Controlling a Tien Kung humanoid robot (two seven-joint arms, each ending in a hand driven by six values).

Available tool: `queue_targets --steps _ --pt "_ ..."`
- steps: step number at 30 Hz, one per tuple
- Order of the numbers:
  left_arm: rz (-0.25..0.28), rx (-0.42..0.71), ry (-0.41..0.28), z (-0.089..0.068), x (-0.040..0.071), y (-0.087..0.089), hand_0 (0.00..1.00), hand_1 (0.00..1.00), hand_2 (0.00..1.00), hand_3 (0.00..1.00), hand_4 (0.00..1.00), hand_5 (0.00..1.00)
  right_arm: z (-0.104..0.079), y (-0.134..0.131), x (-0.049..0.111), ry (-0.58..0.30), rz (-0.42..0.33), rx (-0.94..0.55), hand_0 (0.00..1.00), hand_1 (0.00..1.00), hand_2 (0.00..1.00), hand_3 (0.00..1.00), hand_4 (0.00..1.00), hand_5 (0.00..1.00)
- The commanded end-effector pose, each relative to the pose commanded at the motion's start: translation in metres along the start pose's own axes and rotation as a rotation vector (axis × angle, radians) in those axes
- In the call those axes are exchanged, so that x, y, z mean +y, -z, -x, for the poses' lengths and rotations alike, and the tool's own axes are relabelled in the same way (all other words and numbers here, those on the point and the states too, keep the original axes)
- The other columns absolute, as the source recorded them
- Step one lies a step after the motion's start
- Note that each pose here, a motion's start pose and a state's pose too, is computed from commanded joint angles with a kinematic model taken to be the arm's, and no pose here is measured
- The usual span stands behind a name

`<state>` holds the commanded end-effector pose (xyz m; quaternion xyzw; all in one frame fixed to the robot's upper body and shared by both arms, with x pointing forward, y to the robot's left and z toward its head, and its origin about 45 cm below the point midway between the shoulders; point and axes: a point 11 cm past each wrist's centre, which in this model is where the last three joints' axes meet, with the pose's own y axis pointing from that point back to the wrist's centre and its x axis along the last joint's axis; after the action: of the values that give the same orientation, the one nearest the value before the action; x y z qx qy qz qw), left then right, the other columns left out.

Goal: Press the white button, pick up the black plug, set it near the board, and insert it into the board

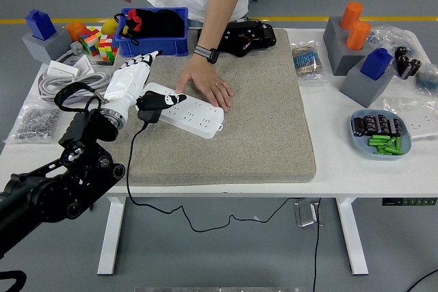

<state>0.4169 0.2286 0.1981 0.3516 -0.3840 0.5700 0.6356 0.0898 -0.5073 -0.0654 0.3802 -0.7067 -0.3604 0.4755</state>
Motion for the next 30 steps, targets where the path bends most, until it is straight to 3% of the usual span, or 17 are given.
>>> queue_targets --steps 5,6,9,19,30 --pt "0.08 0.018 0.001 -0.007 0.015 0.013 0.948 0.965 0.897 0.886 0.978 0.57 -0.001 -0.001 0.0 -0.002 0.002 0.0 0.757 0.637 0.623 0.606 0.651 0.403" --pt "0.087 0.016 0.006 -0.007 0.017 0.015 0.892 0.895 0.784 0.813 0.903 0.553 -0.001 -0.001 0.0 -0.002 0.001 0.0 0.757 0.637 0.623 0.606 0.651 0.403" --pt "0.1 0.007 0.025 -0.005 0.025 0.023 0.892 0.895 0.784 0.813 0.903 0.553 -0.002 0.0 0.0 -0.005 -0.001 -0.001 0.757 0.637 0.623 0.606 0.651 0.403" --pt "0.085 -0.053 0.093 0.008 0.042 0.039 0.908 0.915 0.837 0.855 0.899 0.58 -0.002 0.003 0.0 -0.005 -0.007 -0.006 0.757 0.637 0.622 0.606 0.651 0.402" --pt "0.063 -0.074 0.13 0.018 0.043 0.042 0.911 0.919 0.837 0.857 0.886 0.575 -0.002 0.003 0.0 -0.003 -0.008 -0.004 0.756 0.637 0.622 0.606 0.651 0.403"
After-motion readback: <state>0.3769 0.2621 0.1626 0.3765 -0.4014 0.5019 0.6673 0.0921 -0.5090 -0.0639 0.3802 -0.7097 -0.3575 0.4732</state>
